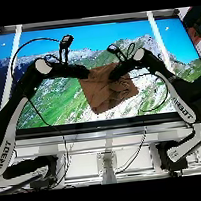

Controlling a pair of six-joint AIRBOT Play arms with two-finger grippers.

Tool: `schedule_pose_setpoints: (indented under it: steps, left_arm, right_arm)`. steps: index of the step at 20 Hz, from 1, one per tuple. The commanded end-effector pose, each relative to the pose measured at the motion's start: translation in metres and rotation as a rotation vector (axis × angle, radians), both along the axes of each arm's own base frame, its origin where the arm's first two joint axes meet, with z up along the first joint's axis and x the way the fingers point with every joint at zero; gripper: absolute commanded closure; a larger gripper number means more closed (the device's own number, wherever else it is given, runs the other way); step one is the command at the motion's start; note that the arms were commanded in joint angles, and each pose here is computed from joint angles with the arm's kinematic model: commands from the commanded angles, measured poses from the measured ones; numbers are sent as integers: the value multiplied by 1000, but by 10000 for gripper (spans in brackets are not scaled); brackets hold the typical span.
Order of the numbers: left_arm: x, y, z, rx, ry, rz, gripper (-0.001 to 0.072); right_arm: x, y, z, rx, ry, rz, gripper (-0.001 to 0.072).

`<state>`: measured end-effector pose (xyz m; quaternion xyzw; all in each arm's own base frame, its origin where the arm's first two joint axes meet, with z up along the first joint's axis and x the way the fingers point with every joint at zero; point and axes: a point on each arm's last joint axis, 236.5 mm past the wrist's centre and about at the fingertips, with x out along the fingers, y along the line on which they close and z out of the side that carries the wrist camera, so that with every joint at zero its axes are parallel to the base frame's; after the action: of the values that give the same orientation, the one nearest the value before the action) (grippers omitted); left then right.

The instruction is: Fold the clothes and pants, and hang the long-sleeved shirts on hangers.

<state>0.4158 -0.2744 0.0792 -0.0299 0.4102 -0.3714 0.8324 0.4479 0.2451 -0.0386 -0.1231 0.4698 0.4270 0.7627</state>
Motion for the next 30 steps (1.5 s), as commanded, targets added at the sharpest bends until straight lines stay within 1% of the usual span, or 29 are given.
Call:
schedule_pose_setpoints:
  steps: [1, 2, 3, 4, 5, 8, 11, 14, 17, 19, 21, 24, 25, 26, 29, 30]
  left_arm:
    - [0, 0, -2, 2, 5, 0, 634]
    - [0, 0, -2, 2, 5, 0, 634]
    - [0, 0, -2, 2, 5, 0, 634]
    - [0, 0, -2, 2, 5, 0, 634]
    - [0, 0, -2, 2, 5, 0, 634]
    - [0, 0, -2, 2, 5, 0, 634]
    - [0, 0, -2, 2, 5, 0, 634]
    - [1, 0, -2, 2, 4, 1, 634]
    - [1, 0, -2, 3, 4, 1, 634]
    - [1, 0, -2, 2, 4, 1, 634]
    - [1, 0, -2, 2, 5, 1, 634]
    - [1, 0, -2, 2, 4, 1, 634]
    - [1, 0, -2, 3, 4, 1, 634]
    - [1, 1, -2, 3, 4, 1, 634]
    - [1, 0, -2, 3, 4, 1, 634]
    - [1, 0, -2, 3, 4, 1, 635]
  right_arm:
    - [-14, 22, -3, -30, -18, 76, 480]
    - [-17, 28, -3, -30, -19, 88, 566]
    - [-15, 34, -3, -27, -38, 88, 626]
    - [-9, 40, -3, -22, -69, 77, 679]
    - [1, 45, -3, -14, -108, 48, 703]
    - [38, 49, -14, 31, -157, -141, 703]
    - [70, 40, -14, 58, -227, -288, 704]
    - [106, 28, 11, 138, -331, -456, 704]
    - [123, 3, 16, 218, -275, -629, 704]
    - [127, -29, 7, 227, -193, -726, 704]
    - [123, -64, -7, 183, -112, -765, 704]
    - [94, -125, -37, 87, 86, -775, 705]
    - [82, -140, -41, 96, 166, -762, 705]
    - [72, -150, -40, 133, 231, -745, 706]
    - [48, -169, -20, 328, 389, -672, 704]
    - [46, -182, -19, 345, 404, -687, 611]
